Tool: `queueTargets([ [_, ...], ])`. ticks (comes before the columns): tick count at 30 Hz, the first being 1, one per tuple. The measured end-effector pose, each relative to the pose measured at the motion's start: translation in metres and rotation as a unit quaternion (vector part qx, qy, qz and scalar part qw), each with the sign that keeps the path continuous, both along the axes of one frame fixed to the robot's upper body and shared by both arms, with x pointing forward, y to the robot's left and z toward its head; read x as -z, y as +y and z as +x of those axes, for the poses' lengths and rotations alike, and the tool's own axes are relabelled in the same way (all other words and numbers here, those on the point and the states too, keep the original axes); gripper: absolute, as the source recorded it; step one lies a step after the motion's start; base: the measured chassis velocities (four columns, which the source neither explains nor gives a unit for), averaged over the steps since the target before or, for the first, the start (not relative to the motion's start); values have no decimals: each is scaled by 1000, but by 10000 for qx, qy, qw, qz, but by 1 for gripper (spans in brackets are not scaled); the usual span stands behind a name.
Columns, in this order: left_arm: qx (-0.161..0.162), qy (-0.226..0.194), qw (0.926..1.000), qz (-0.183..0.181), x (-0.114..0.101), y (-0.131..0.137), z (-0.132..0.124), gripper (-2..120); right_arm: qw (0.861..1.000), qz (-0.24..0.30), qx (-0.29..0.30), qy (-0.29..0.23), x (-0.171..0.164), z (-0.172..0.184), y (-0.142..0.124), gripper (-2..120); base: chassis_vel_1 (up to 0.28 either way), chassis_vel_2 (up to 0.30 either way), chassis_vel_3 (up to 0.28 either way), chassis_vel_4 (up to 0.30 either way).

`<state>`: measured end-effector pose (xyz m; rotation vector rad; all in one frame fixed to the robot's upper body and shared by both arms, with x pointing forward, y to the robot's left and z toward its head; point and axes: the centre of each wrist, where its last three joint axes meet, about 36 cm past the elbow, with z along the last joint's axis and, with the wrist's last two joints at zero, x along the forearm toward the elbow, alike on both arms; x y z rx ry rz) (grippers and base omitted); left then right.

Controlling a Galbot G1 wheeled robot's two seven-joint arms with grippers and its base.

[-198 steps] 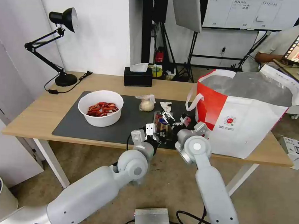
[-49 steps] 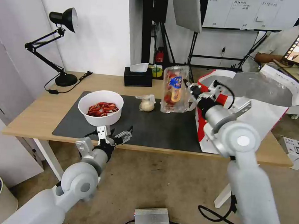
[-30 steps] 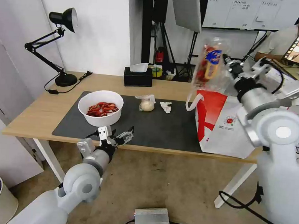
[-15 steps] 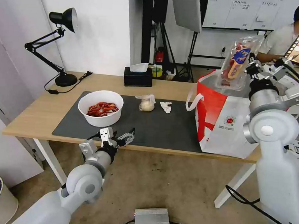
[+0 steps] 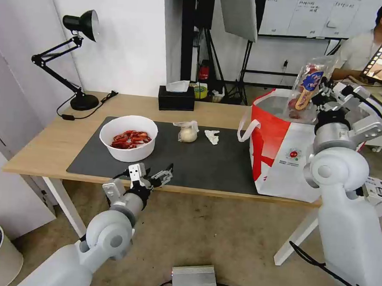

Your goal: Pick up the trash from the table and place it into the takeout bag.

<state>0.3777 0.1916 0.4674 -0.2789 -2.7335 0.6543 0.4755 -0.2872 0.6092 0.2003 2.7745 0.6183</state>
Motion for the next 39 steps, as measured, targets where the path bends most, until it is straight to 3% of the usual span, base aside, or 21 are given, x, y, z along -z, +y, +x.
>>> queueTargets([
  [6, -9, -6, 10000, -17, 0, 0, 0, 100, 9996, 177, -174, 99, 3, -7, 5, 0, 0, 0, 0, 0],
  [9, -7, -16, 10000, -22, -1, 0, -1, 100, 9991, 287, -279, 135, 4, -12, 8, 13, 0, 0, 0, 0],
  [11, -7, -18, 10000, -22, -1, 0, -1, 100, 9991, 295, -287, 135, 4, -12, 8, 14, 0, 0, 0, 0],
  [12, -9, -29, 10000, -20, -2, 0, -1, 100, 9989, 332, -310, 135, 3, -14, 9, 22, 0, 0, 0, 0],
  [18, -8, -37, 10000, -15, -4, 1, -3, 100, 9982, 441, -354, 185, 0, -18, 7, 43, 0, 0, 0, 0],
  [19, -12, -52, 10000, -14, -5, 2, -3, 100, 9980, 469, -380, 195, 0, -21, 7, 56, 0, 0, 0, 0],
  [20, -12, -52, 10000, -14, -5, 2, -3, 100, 9980, 469, -380, 195, 0, -21, 7, 56, 0, 0, 0, 0],
  [22, -12, -74, 10000, -11, -6, 2, -3, 100, 9977, 493, -413, 203, 0, -23, 7, 71, 0, 0, 0, 0],
  [28, -11, -88, 10000, -17, -7, 2, -3, 100, 9972, 535, -481, 224, -1, -28, 5, 92, 0, 0, 0, 0],
  [31, -9, -89, 10000, -20, -7, 2, -3, 100, 9971, 530, -503, 217, -1, -29, 5, 99, 0, 0, 0, 0],
  [39, -14, -105, 9999, 10, -7, 4, -2, 100, 9951, 537, -830, -68, -2, -30, 7, 100, 0, 0, 0, 0],
])
